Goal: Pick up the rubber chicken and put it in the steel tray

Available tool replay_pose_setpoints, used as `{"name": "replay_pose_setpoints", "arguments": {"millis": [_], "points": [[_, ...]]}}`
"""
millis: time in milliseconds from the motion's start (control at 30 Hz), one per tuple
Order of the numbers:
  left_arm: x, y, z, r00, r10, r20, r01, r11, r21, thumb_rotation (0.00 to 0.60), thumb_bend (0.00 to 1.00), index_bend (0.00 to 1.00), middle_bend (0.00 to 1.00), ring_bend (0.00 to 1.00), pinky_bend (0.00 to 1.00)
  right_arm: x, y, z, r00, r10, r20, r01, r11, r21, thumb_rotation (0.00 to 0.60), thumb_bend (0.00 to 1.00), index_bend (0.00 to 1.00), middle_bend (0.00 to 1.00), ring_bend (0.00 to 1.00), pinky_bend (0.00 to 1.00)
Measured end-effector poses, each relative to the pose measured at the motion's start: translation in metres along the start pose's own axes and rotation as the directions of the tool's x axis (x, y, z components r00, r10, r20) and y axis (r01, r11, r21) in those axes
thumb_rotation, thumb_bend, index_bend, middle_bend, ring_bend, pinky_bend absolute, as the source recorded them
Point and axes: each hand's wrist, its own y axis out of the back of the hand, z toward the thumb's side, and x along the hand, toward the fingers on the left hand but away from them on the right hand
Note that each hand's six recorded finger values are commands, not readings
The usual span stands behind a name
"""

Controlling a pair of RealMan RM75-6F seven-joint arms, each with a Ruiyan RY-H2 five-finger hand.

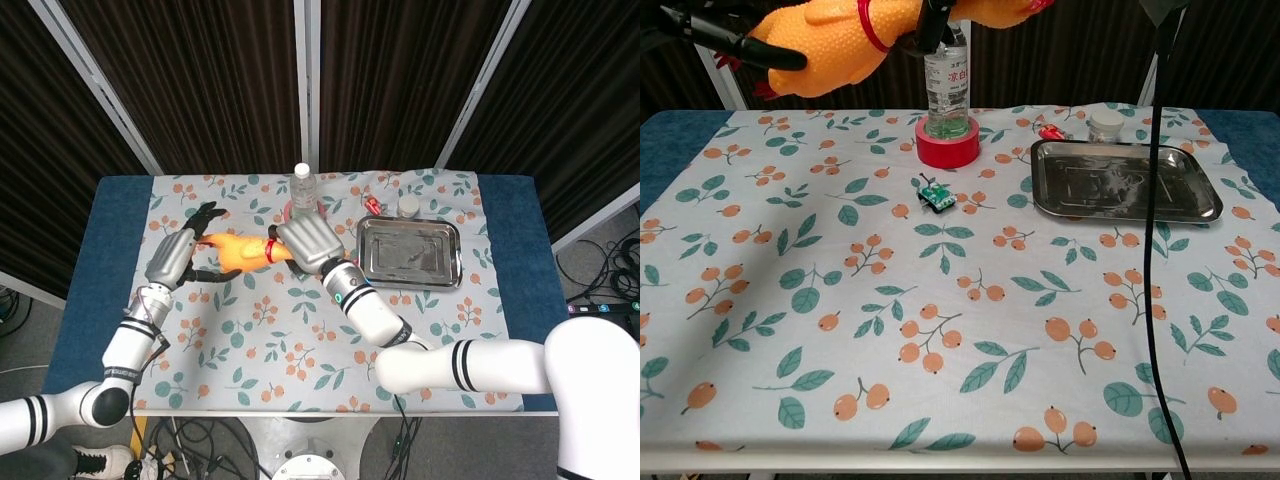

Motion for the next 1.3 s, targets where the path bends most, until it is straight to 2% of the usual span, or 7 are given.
{"name": "replay_pose_setpoints", "arguments": {"millis": [67,133,500,1000,1100,1233,1300], "points": [[0.001,-0.001,0.000,1.000,-0.011,-0.002,0.011,1.000,0.012,0.587,0.01,0.17,0.11,0.11,0.32,0.001,0.000,0.002,1.000,0.003,-0.006,-0.003,1.000,-0.006,0.600,0.95,0.82,0.68,0.64,0.92],[0.002,-0.003,-0.001,1.000,-0.022,-0.009,0.022,1.000,0.019,0.600,0.01,0.18,0.12,0.11,0.32,0.001,0.000,0.004,1.000,0.006,-0.013,-0.006,1.000,-0.013,0.600,0.95,0.82,0.68,0.65,0.92],[0.004,-0.002,-0.002,1.000,-0.018,-0.026,0.018,1.000,-0.007,0.599,0.01,0.26,0.21,0.13,0.33,0.002,-0.002,0.003,1.000,0.012,-0.013,-0.011,1.000,0.003,0.600,0.95,0.82,0.68,0.65,0.92],[-0.002,0.000,0.007,0.999,-0.037,0.000,0.037,0.999,0.001,0.575,0.02,0.27,0.22,0.14,0.33,0.001,-0.002,0.003,1.000,0.007,-0.011,-0.006,1.000,0.015,0.600,0.95,0.82,0.68,0.65,0.92],[0.000,0.001,0.008,1.000,-0.030,-0.001,0.030,1.000,-0.002,0.570,0.12,0.38,0.34,0.25,0.38,0.002,-0.002,0.004,1.000,0.011,-0.016,-0.011,1.000,0.017,0.600,0.95,0.82,0.68,0.65,0.92],[0.005,0.003,0.008,1.000,0.008,-0.003,-0.008,1.000,-0.014,0.568,0.34,0.60,0.64,0.53,0.54,0.004,-0.003,0.003,1.000,0.017,-0.019,-0.016,1.000,0.023,0.600,0.95,0.82,0.68,0.65,0.92],[0.007,0.003,0.007,1.000,0.019,-0.004,-0.019,1.000,-0.012,0.582,0.42,0.68,0.72,0.61,0.58,0.005,-0.004,0.003,1.000,0.019,-0.022,-0.019,0.999,0.030,0.600,0.95,0.82,0.68,0.65,0.92]]}}
